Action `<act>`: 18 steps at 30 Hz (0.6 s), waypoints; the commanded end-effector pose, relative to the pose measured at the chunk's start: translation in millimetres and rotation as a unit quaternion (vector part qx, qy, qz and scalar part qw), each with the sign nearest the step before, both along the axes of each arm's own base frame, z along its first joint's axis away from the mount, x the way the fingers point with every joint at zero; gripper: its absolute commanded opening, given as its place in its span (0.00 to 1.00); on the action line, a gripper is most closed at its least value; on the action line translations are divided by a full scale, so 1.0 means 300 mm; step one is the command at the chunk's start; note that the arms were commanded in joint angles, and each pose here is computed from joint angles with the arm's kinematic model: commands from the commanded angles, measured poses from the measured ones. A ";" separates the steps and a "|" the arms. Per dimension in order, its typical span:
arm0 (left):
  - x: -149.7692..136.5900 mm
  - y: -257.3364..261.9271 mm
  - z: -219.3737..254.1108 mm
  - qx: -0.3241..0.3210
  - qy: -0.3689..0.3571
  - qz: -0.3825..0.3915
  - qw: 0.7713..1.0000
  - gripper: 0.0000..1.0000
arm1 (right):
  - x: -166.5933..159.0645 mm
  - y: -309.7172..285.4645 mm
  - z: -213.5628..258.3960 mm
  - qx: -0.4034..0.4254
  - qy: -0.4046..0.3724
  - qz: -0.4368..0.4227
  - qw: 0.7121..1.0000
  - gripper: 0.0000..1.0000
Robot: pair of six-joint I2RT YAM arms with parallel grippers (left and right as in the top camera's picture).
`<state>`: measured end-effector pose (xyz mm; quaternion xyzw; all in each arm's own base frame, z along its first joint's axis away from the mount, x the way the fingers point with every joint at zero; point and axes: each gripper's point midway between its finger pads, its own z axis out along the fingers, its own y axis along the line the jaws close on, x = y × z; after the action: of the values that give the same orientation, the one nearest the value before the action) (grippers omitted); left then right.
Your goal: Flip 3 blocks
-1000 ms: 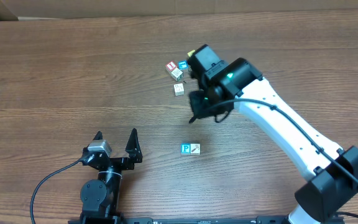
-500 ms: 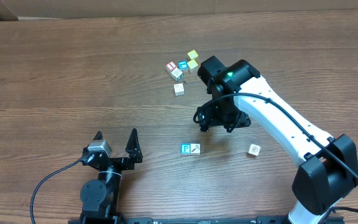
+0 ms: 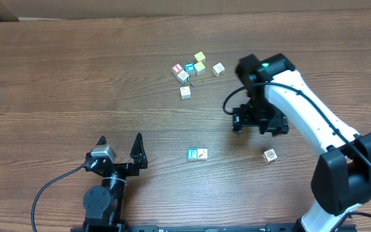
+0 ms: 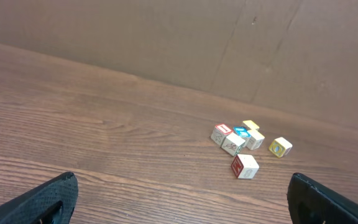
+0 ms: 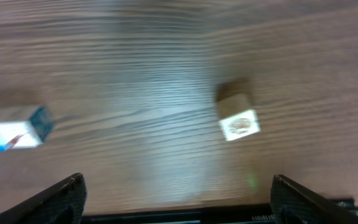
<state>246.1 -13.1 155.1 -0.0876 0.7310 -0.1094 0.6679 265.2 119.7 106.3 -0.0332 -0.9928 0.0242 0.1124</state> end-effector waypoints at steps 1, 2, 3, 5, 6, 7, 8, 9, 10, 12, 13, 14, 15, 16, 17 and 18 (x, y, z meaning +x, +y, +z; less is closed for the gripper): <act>-0.001 -0.001 0.004 0.007 -0.005 -0.002 1.000 1.00 | -0.014 -0.070 -0.052 -0.015 0.015 -0.047 0.999 0.92; -0.001 -0.001 0.004 0.007 -0.005 -0.002 1.000 1.00 | -0.024 -0.081 -0.073 -0.013 0.022 -0.053 0.998 0.89; -0.001 -0.001 0.004 0.007 -0.005 -0.002 1.000 1.00 | -0.037 -0.092 -0.094 -0.015 0.029 -0.058 0.998 0.87; -0.001 -0.001 0.004 0.007 -0.005 -0.002 1.000 1.00 | -0.065 -0.109 -0.135 -0.019 0.041 -0.062 0.997 0.85; -0.001 -0.001 0.004 0.007 -0.005 -0.002 1.000 1.00 | -0.078 -0.113 -0.153 -0.021 0.046 -0.062 0.997 0.85; -0.001 -0.001 0.004 0.007 -0.005 -0.002 1.000 1.00 | -0.088 -0.116 -0.167 -0.022 0.049 -0.062 0.997 0.85; -0.001 -0.001 0.004 0.007 -0.005 -0.002 1.000 1.00 | -0.097 -0.119 -0.179 -0.024 0.052 -0.062 0.996 0.85; -0.001 -0.001 0.004 0.007 -0.005 -0.002 1.000 1.00 | -0.108 -0.123 -0.188 -0.025 0.056 -0.062 0.996 0.85; -0.001 -0.001 0.004 0.007 -0.005 -0.002 1.000 1.00 | -0.114 -0.125 -0.194 -0.026 0.059 -0.062 0.996 0.84; -0.001 -0.001 0.004 0.007 -0.005 -0.002 1.000 1.00 | -0.123 -0.128 -0.203 -0.027 0.062 -0.062 0.996 0.85; -0.001 -0.001 0.003 0.007 -0.005 -0.002 1.000 1.00 | -0.125 -0.128 -0.207 -0.027 0.062 -0.062 0.996 0.85; -0.001 -0.001 0.003 0.007 -0.005 -0.002 1.000 1.00 | -0.124 -0.128 -0.212 -0.027 0.061 -0.062 0.996 0.85; -0.001 -0.001 0.004 0.007 -0.005 -0.002 1.000 1.00 | -0.122 -0.126 -0.217 -0.026 0.059 -0.062 0.996 0.85; -0.001 -0.001 0.004 0.007 -0.005 -0.002 1.000 1.00 | -0.120 -0.119 -0.223 -0.021 0.057 -0.062 0.996 0.85; -0.001 -0.001 0.004 0.007 -0.005 -0.002 1.000 1.00 | -0.116 -0.111 -0.230 -0.013 0.054 -0.064 0.996 0.86; -0.001 -0.001 0.004 0.007 -0.005 -0.002 1.000 1.00 | -0.113 -0.107 -0.236 -0.009 0.051 -0.063 0.997 0.86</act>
<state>246.1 -13.1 155.1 -0.0876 0.7310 -0.1094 0.6679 234.2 83.7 39.0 -0.0940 -0.9816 0.0367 0.1621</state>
